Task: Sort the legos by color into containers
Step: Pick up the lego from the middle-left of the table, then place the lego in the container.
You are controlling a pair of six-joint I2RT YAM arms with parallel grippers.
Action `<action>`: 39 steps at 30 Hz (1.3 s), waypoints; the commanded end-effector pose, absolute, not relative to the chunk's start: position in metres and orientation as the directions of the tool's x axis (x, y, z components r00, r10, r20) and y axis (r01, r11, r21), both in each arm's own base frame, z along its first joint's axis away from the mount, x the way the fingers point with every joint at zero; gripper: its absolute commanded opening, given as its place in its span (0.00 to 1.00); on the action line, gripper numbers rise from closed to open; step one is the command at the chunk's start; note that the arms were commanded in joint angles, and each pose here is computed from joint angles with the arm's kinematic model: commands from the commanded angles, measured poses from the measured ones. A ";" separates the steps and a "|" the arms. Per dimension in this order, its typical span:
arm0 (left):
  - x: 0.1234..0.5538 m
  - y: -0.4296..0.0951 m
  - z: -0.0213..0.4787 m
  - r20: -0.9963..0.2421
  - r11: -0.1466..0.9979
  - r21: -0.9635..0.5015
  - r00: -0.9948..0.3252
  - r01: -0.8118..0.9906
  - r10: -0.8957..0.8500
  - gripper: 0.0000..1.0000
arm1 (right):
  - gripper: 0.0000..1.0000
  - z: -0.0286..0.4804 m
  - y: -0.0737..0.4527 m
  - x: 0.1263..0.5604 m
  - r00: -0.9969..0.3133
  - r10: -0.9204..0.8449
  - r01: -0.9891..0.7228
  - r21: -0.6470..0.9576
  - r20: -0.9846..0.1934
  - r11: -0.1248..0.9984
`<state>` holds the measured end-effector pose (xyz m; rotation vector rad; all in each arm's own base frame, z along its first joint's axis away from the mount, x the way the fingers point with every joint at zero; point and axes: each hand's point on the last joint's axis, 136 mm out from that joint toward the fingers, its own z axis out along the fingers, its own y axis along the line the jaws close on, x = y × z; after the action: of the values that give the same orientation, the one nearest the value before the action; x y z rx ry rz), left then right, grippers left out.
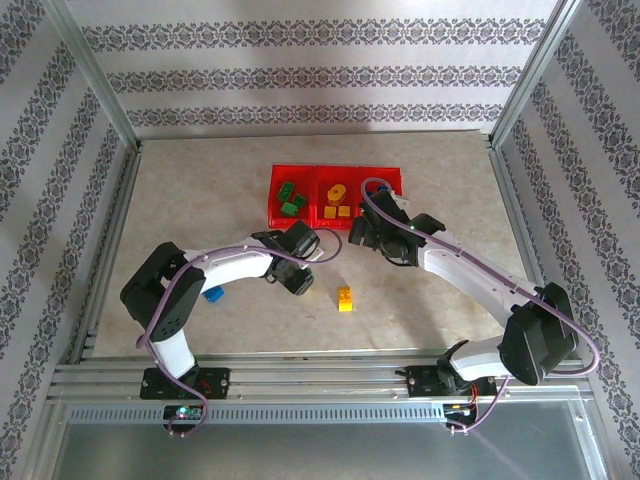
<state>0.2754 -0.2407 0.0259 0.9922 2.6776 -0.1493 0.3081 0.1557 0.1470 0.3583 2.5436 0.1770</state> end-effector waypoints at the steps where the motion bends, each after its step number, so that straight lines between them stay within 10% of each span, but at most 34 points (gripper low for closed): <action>1: 0.278 -0.244 0.030 -0.302 0.763 0.024 -0.722 0.647 0.622 0.40 | 0.98 0.145 0.151 0.310 -0.803 0.297 0.228 0.195 -0.516 0.954; 39: 0.474 -0.216 0.152 -0.614 0.988 0.012 -0.779 0.156 0.131 0.28 | 0.98 0.142 0.143 0.290 -0.787 0.315 0.230 0.221 -0.530 0.948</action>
<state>0.4670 -0.2296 0.1586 0.2873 2.4246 -0.0675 0.2941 0.1449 0.1419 0.3702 2.5247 0.1947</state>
